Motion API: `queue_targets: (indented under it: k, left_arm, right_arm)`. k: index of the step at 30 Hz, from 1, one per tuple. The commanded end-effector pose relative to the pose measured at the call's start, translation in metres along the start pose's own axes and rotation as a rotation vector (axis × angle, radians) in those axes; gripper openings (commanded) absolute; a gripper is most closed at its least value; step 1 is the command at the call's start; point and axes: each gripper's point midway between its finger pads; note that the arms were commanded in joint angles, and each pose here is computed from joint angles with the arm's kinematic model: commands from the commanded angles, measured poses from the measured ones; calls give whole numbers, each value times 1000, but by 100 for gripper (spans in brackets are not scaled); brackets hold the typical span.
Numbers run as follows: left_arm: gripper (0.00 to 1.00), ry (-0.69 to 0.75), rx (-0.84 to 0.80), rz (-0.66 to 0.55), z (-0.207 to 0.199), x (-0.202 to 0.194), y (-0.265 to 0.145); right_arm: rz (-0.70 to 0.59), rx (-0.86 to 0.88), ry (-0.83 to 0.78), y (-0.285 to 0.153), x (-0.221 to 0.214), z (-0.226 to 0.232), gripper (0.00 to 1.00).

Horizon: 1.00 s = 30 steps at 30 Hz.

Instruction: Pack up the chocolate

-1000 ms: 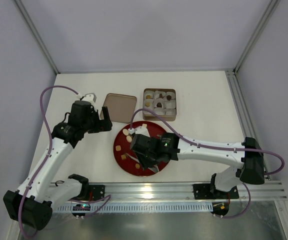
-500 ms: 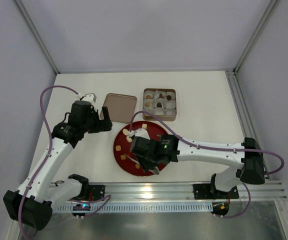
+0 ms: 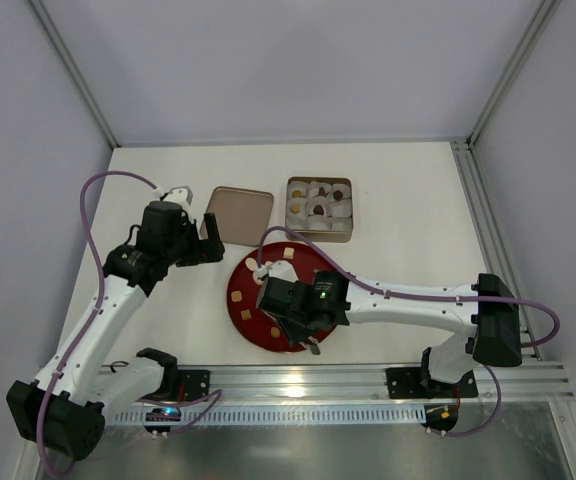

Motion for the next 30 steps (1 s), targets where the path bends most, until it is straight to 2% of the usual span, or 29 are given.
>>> queue_targets:
  k: [1,14,17,30]
  left_arm:
    - [100,-1,-13,-12,-4,4,-1]
    - [100,-2,-14,-16,-4,5,-2]
    - [100,-1,-16,-16,-4,5,-3]
    - [100,-4,-17,-16,-4,5,-3]
  right_arm:
    - [-35,-14,1,-7,10,0,36]
    - [-64,-37,-3,-14,18,-4,35]
    - [-82,-43,3,-20,21,-7,33]
    - [-141,-37,48,-42,31,-27,32]
Point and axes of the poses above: each gripper's point midway between its finger pads, its own y axis out along the fingers, its own z axis along the line the jaws close on, x = y × z, and after that the axes turned 12 degrees about -y, right-handed
